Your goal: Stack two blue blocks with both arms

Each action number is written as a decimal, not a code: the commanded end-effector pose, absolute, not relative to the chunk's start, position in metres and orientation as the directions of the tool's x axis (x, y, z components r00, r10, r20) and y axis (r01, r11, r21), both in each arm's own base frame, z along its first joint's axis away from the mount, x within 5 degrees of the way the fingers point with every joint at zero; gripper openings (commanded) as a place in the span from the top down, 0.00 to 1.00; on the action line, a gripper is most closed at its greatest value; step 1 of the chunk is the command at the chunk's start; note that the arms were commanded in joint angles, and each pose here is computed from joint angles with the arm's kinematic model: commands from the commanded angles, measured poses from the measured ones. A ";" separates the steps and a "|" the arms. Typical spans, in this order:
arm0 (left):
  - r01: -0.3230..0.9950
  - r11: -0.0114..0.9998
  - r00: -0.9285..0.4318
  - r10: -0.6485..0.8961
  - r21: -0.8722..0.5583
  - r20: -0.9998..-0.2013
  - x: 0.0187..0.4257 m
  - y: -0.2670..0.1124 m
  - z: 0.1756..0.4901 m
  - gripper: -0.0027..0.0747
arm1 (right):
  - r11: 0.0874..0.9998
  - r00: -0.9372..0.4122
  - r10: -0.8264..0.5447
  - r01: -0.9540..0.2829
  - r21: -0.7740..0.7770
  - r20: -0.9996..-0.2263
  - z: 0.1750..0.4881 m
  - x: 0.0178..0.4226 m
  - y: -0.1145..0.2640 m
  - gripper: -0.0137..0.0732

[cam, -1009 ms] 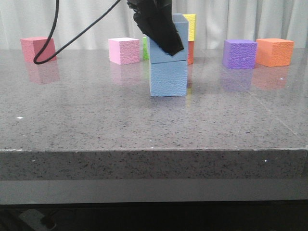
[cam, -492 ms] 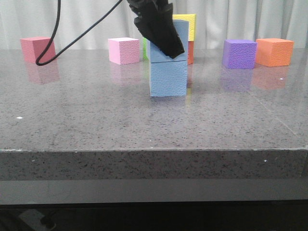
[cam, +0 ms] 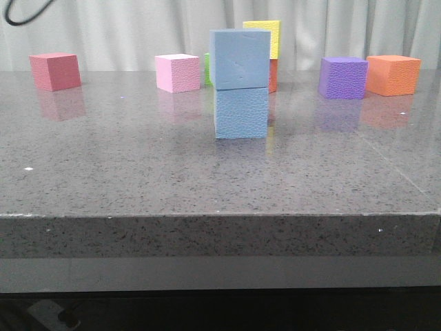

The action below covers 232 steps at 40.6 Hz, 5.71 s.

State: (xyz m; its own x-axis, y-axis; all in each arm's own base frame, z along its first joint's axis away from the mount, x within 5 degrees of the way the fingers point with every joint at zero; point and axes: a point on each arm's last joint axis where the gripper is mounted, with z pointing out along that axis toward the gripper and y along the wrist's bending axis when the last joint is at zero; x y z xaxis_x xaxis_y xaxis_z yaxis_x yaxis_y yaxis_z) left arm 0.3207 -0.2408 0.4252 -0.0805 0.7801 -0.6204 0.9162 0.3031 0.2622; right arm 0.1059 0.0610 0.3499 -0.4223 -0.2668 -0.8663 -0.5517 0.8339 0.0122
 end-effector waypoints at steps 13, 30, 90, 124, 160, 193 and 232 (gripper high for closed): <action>0.795 0.606 -0.365 0.503 0.019 -0.783 0.262 -0.205 0.498 0.38 | 0.842 -0.359 -0.225 -0.539 0.005 -0.906 0.363 0.108 0.061 0.16; 0.716 0.690 -0.529 0.440 -0.103 -0.726 0.212 -0.169 0.477 0.40 | 0.842 -0.359 -0.224 -0.540 0.006 -0.906 0.363 0.108 0.061 0.16; 0.629 0.777 -0.484 0.357 -0.034 -0.799 0.097 -0.073 0.363 0.99 | 0.836 -0.392 -0.246 -0.549 0.010 -0.887 0.360 0.106 0.061 0.99; 0.062 0.998 0.173 -0.030 -0.020 -0.984 0.053 -0.003 0.220 0.99 | 0.836 -0.392 -0.246 -0.549 0.010 -0.887 0.360 0.106 0.061 0.99; 0.083 0.992 0.146 -0.105 -0.094 -0.984 0.054 -0.004 0.216 0.99 | 0.836 -0.391 -0.246 -0.549 0.010 -0.887 0.360 0.106 0.061 0.99; 0.085 0.992 0.185 -0.108 -0.093 -0.977 0.053 -0.003 0.220 0.99 | 0.836 -0.391 -0.246 -0.549 0.010 -0.887 0.360 0.106 0.061 0.99; 0.085 0.992 0.185 -0.108 -0.093 -0.977 0.053 -0.003 0.220 0.99 | 0.998 0.096 -0.065 -0.015 -0.067 -0.993 0.214 0.056 0.001 0.99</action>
State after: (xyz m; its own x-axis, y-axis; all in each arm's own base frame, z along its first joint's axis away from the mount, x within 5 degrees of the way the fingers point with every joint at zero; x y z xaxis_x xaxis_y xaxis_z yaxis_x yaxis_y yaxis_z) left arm 0.0559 -0.0034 0.2118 0.0849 -0.0908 -0.9922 0.0691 0.9940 -0.0851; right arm 0.0582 0.0044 0.2085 -0.0162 -0.0559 -0.9983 -0.0649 0.9964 -0.0547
